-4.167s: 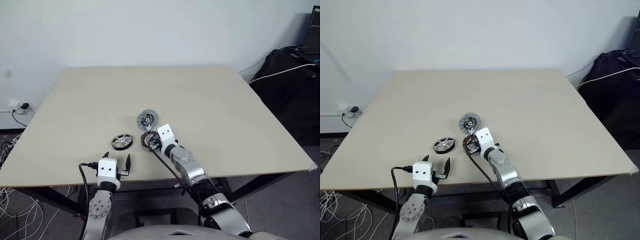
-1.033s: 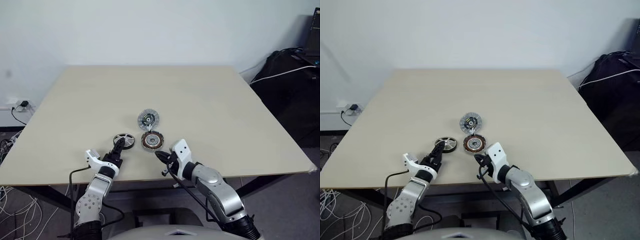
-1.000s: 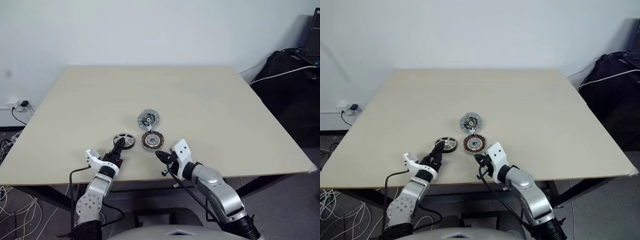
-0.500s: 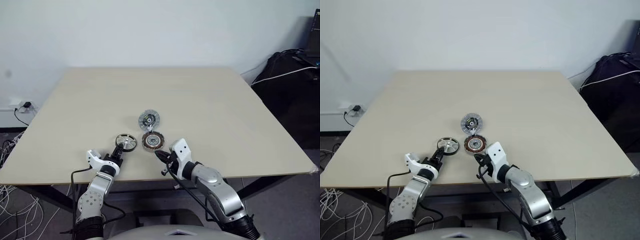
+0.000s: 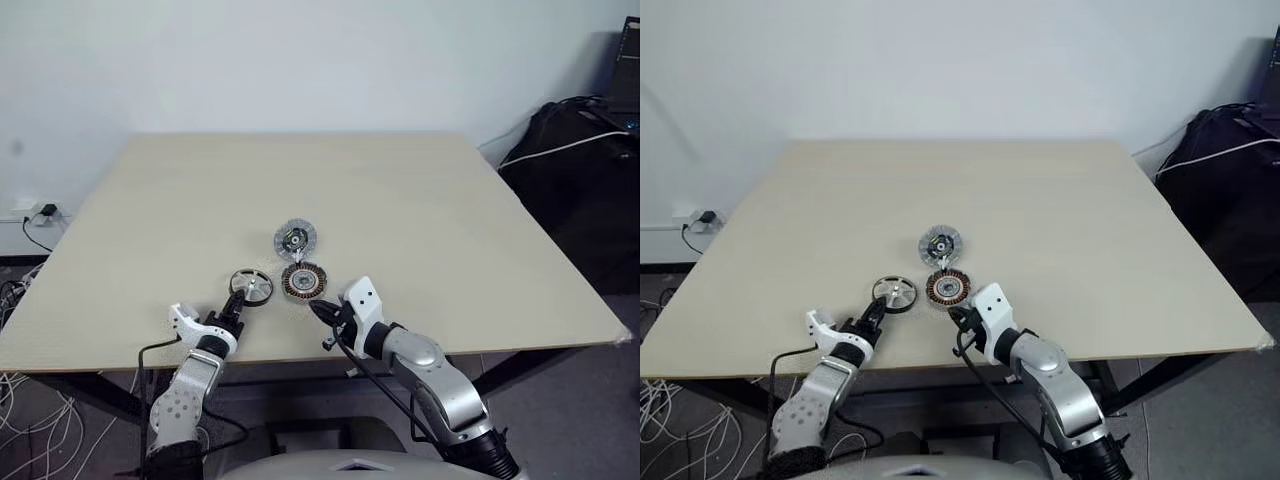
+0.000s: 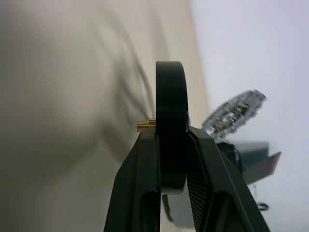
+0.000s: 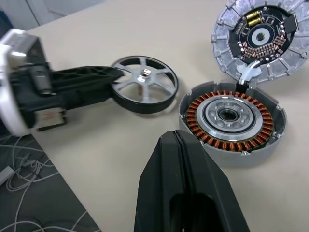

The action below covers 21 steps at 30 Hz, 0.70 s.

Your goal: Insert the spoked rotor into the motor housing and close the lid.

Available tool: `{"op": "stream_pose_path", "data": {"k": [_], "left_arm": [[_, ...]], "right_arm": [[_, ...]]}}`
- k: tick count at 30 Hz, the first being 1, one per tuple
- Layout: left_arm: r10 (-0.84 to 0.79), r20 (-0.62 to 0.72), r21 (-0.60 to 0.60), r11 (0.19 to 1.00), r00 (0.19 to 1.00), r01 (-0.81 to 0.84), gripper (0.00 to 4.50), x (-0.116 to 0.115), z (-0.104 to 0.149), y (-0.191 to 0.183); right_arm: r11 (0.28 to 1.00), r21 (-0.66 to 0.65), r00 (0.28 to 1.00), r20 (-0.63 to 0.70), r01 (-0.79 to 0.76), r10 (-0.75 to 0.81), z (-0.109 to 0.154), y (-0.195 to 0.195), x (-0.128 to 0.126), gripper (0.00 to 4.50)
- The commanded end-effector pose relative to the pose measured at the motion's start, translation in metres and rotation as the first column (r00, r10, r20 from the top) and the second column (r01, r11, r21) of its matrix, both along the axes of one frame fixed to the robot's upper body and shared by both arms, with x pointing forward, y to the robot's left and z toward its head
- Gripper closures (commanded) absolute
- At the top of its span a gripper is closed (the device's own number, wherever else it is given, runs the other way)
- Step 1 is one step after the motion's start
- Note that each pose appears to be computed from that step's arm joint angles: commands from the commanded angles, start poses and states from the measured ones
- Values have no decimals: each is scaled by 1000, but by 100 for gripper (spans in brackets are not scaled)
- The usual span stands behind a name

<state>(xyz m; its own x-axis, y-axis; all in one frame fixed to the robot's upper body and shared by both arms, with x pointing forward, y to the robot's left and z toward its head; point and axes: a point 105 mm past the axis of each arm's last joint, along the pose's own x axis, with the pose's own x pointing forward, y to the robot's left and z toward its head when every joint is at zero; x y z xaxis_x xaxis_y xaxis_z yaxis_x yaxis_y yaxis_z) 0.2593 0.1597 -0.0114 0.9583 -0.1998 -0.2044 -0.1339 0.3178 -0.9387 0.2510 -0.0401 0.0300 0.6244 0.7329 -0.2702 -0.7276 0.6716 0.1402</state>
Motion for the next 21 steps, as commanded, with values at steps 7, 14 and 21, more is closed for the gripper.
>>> {"op": "stream_pose_path", "data": {"k": [7, 14, 21], "left_arm": [[-123, 195, -73, 988, 973, 139, 408, -3, 44, -30], [-225, 194, -59, 969, 955, 240, 408, 14, 46, -56], [-300, 168, -36, 950, 939, 310, 408, 26, 40, -77]], "right_arm": [[1000, 13, 1000, 17, -17, 17, 6, 0, 0, 450], [1000, 3, 1000, 10, -14, 14, 3, -2, 0, 450], [999, 3, 999, -6, 34, -34, 0, -9, 1, 450]]}}
